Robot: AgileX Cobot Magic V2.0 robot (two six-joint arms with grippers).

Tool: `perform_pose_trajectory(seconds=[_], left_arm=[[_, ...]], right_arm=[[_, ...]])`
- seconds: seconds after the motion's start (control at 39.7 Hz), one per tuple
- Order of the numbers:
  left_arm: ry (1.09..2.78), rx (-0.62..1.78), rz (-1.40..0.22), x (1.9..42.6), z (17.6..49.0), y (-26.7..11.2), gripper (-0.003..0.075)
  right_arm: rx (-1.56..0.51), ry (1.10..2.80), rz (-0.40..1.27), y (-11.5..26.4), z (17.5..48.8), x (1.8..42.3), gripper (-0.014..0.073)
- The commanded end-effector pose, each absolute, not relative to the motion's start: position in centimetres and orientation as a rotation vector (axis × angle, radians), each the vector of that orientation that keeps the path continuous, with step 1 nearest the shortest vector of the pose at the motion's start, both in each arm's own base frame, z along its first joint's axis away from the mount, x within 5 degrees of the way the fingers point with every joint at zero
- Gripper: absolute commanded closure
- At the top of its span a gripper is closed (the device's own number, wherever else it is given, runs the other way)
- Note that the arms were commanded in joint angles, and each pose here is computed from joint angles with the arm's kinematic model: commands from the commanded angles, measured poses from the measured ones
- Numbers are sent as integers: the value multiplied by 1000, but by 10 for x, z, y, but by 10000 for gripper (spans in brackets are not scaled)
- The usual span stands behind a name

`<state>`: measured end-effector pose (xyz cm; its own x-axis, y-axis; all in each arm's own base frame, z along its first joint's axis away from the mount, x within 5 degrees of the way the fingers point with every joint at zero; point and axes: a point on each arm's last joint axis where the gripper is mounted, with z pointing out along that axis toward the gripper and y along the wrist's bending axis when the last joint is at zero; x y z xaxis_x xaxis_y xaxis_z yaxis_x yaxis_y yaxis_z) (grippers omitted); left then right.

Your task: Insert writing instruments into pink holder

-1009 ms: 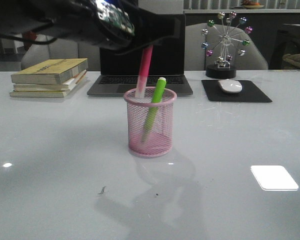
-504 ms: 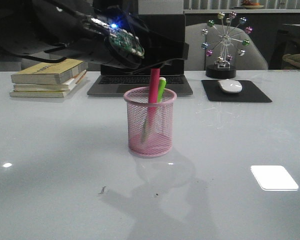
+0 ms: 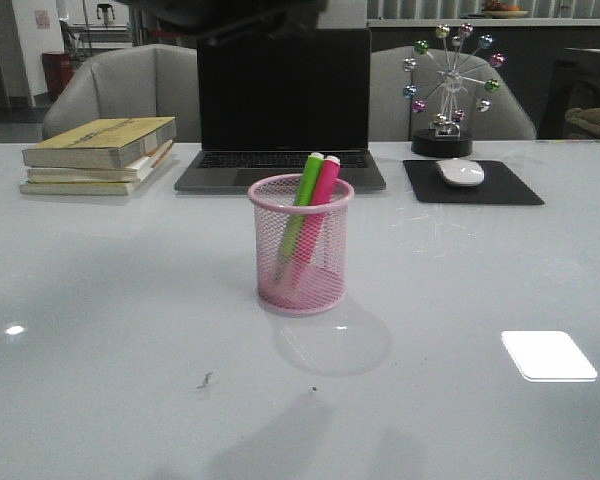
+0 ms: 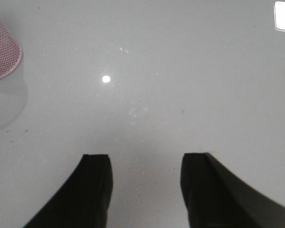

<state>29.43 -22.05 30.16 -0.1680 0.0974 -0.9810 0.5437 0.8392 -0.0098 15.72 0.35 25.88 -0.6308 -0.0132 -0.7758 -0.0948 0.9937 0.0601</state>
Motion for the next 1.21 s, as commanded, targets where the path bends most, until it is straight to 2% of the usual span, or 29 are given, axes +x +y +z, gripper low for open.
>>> perform_pose_trajectory(seconds=[0.0, 0.13, 0.3, 0.48, 0.78, 0.98, 1.19], left_arm=[[1538, 395, -406, 287, 358, -190, 315], [1506, 330, -369, 282, 384, -157, 315], [1548, 282, -314, 265, 409, -111, 315], [1549, 186, -216, 246, 414, -66, 315], [1616, 83, -106, 189, 373, -22, 315], [1663, 62, -88, 159, 334, -15, 315], [1683, 62, -87, 145, 316, -14, 315]], right_arm=[[-66, 2161, 99, 2, 274, 161, 151], [-66, 2161, 99, 2, 274, 161, 151], [-65, 2160, 98, 2, 274, 161, 151], [-65, 2148, 94, 2, 275, 162, 151], [-64, 2149, 95, 2, 275, 162, 151], [-110, 2147, 118, 9, 275, 162, 151], [-135, 2146, 132, 13, 275, 161, 151]])
